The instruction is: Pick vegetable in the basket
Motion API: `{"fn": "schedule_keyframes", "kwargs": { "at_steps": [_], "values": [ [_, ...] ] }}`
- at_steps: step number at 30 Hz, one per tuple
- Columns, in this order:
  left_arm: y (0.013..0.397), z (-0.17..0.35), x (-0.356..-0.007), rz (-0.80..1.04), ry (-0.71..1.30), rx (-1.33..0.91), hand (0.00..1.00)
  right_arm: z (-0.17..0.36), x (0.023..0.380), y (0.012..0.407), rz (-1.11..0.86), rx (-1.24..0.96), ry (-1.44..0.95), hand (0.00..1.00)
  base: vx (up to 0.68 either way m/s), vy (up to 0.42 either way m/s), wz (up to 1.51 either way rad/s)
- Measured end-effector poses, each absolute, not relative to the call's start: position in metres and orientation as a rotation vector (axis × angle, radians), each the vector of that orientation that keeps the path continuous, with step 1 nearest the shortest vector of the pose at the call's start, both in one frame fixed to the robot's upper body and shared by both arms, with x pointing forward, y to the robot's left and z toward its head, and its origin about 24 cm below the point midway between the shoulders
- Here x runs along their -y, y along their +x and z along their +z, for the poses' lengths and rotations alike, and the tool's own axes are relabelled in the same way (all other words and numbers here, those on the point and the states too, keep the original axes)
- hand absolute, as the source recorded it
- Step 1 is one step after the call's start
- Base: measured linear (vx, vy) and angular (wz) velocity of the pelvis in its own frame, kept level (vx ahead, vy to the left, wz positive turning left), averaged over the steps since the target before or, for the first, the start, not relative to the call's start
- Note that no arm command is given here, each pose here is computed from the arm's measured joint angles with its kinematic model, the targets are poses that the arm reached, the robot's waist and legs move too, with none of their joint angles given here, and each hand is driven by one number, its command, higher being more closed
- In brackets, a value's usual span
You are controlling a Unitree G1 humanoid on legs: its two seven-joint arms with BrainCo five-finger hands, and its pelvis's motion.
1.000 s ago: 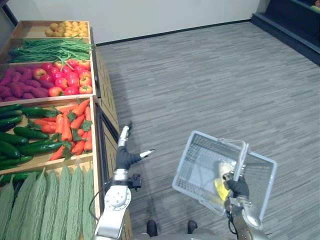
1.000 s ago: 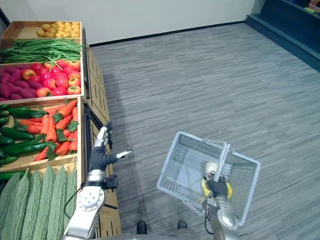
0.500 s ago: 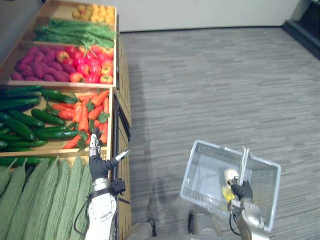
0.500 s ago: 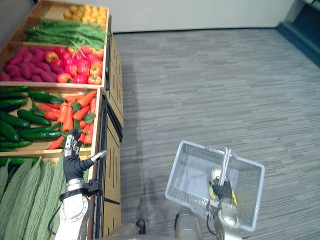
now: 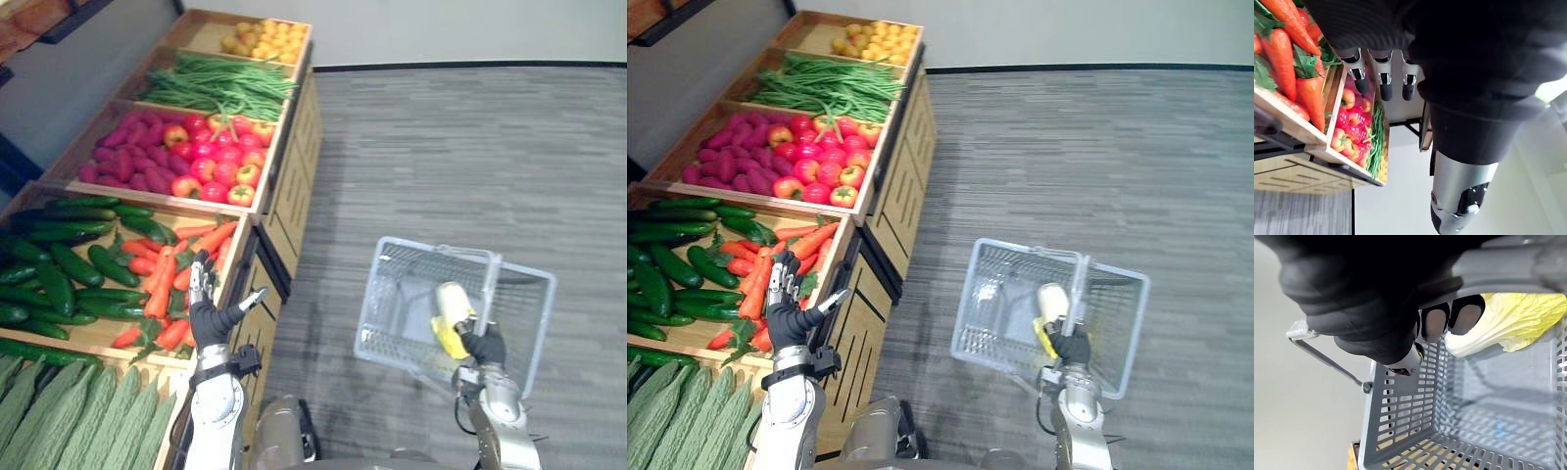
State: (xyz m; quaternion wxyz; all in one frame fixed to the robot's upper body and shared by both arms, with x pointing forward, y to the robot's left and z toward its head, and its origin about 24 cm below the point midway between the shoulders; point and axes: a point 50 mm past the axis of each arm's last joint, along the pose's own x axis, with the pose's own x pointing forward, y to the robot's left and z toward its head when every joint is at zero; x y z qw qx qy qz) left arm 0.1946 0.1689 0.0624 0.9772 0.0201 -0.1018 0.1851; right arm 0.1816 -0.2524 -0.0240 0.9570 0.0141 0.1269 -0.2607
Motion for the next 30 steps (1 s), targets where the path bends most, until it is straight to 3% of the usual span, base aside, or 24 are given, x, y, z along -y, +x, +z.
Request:
{"fn": "schedule_keyframes", "kwargs": {
  "at_steps": [3, 10, 16, 22, 30],
  "values": [
    [0.193, 0.058, -0.172, 0.377, 0.056, 0.175, 0.00, -0.035, 0.247, 0.192, -0.532, -0.304, 0.057, 1.00, 0.48, 0.023, 0.27],
    [0.191, 0.056, -0.167, 0.361, 0.071, 0.162, 0.00, -0.062, 0.240, 0.153, -0.567, -0.463, 0.063, 1.00, 0.37, -0.104, 0.86],
    [0.199, 0.064, -0.155, 0.325, 0.054, 0.203, 0.00, -0.062, 0.237, 0.133, -0.599, -0.472, 0.088, 1.00, 0.36, -0.378, 1.44],
    [0.202, 0.061, -0.136, 0.257, 0.028, 0.184, 0.00, -0.060, 0.256, 0.124, -0.610, -0.476, 0.034, 1.00, 0.22, -0.357, 1.48],
    [0.201, 0.066, -0.150, 0.314, 0.047, 0.206, 0.00, -0.067, 0.260, 0.108, -0.715, -0.486, 0.165, 1.00, 0.02, -0.061, 0.95]
  ]
}}
